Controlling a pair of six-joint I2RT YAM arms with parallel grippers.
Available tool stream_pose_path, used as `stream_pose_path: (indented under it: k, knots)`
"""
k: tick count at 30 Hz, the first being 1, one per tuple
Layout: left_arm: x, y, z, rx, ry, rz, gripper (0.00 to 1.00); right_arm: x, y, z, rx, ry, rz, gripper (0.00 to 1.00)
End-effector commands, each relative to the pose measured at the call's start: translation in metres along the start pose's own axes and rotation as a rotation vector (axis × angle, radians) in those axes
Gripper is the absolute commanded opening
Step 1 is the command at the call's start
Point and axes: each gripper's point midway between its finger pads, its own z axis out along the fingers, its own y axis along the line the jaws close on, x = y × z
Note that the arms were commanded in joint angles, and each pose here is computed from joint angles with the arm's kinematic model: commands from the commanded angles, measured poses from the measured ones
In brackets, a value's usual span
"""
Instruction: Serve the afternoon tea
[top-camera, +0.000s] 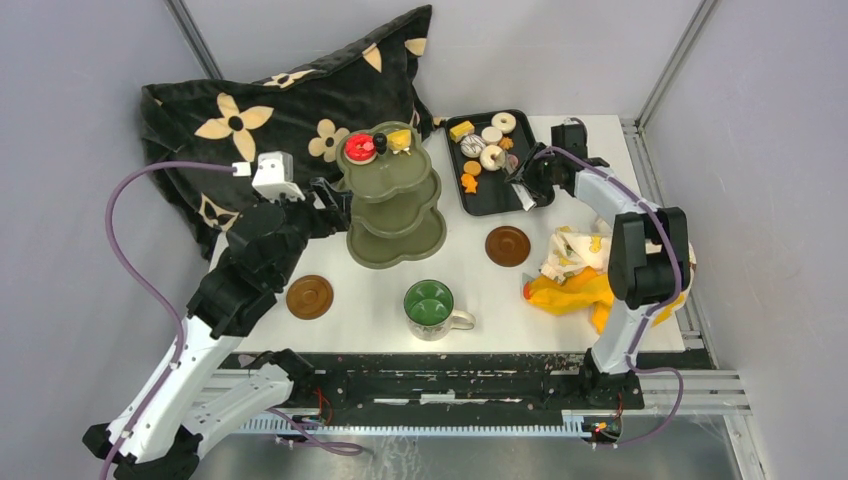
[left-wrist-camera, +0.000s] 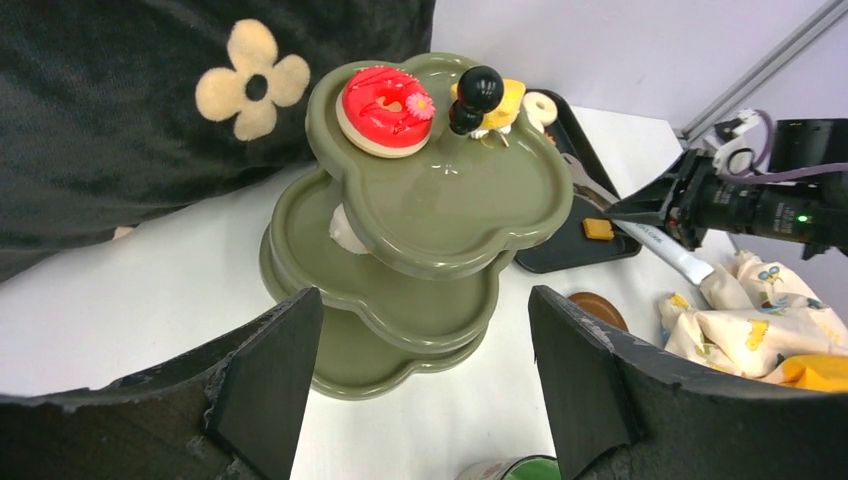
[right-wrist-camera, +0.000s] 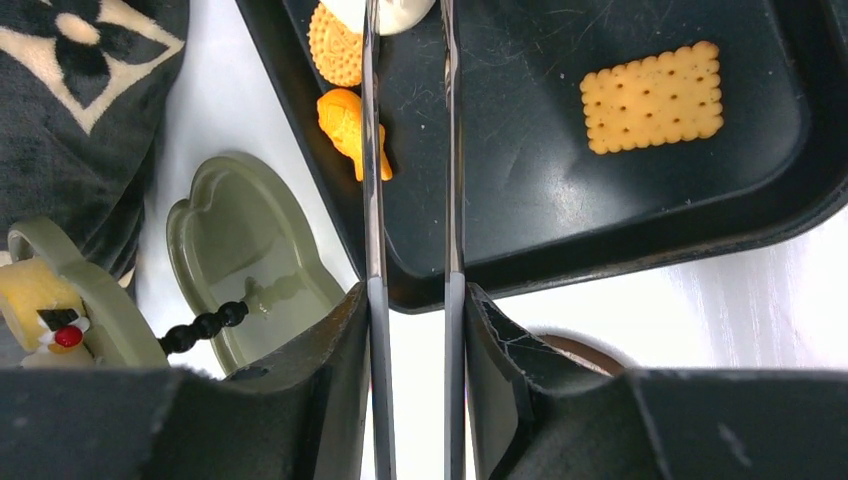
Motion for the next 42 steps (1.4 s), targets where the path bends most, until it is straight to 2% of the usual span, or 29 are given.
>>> stream_pose_path:
  k: [1, 4, 11, 17, 20, 24, 28, 35, 42]
  knots:
    - [-0.015, 0.004, 0.000, -0.032, -0.041, 0.021, 0.82, -0.026, 0.033, -0.040, -0.092, -0.110, -0.056, 0.21]
    - [-0.023, 0.006, -0.005, -0.038, -0.062, 0.027, 0.82, -0.026, 0.037, -0.064, -0.093, -0.133, -0.091, 0.14]
    - [-0.050, 0.008, -0.022, -0.032, -0.121, 0.040, 0.82, -0.010, 0.041, -0.125, -0.108, -0.150, -0.176, 0.11]
    - [-0.057, 0.030, -0.023, -0.191, -0.091, 0.038, 0.83, 0.015, 0.068, -0.216, -0.225, -0.195, -0.293, 0.11]
    - [-0.055, 0.030, -0.020, -0.204, -0.077, 0.036, 0.84, 0.034, 0.092, -0.263, -0.312, -0.216, -0.364, 0.11]
    - [-0.053, 0.028, -0.015, -0.205, -0.067, 0.036, 0.84, 0.059, 0.123, -0.304, -0.389, -0.206, -0.462, 0.12]
    - [-0.056, 0.027, -0.015, -0.205, -0.072, 0.033, 0.84, 0.086, 0.154, -0.315, -0.479, -0.161, -0.518, 0.12]
    - [-0.059, 0.028, -0.020, -0.202, -0.070, 0.031, 0.84, 0.119, 0.182, -0.305, -0.519, -0.088, -0.597, 0.13]
    - [-0.064, 0.031, -0.026, -0.209, -0.088, 0.024, 0.84, 0.133, 0.203, -0.296, -0.535, -0.072, -0.637, 0.14]
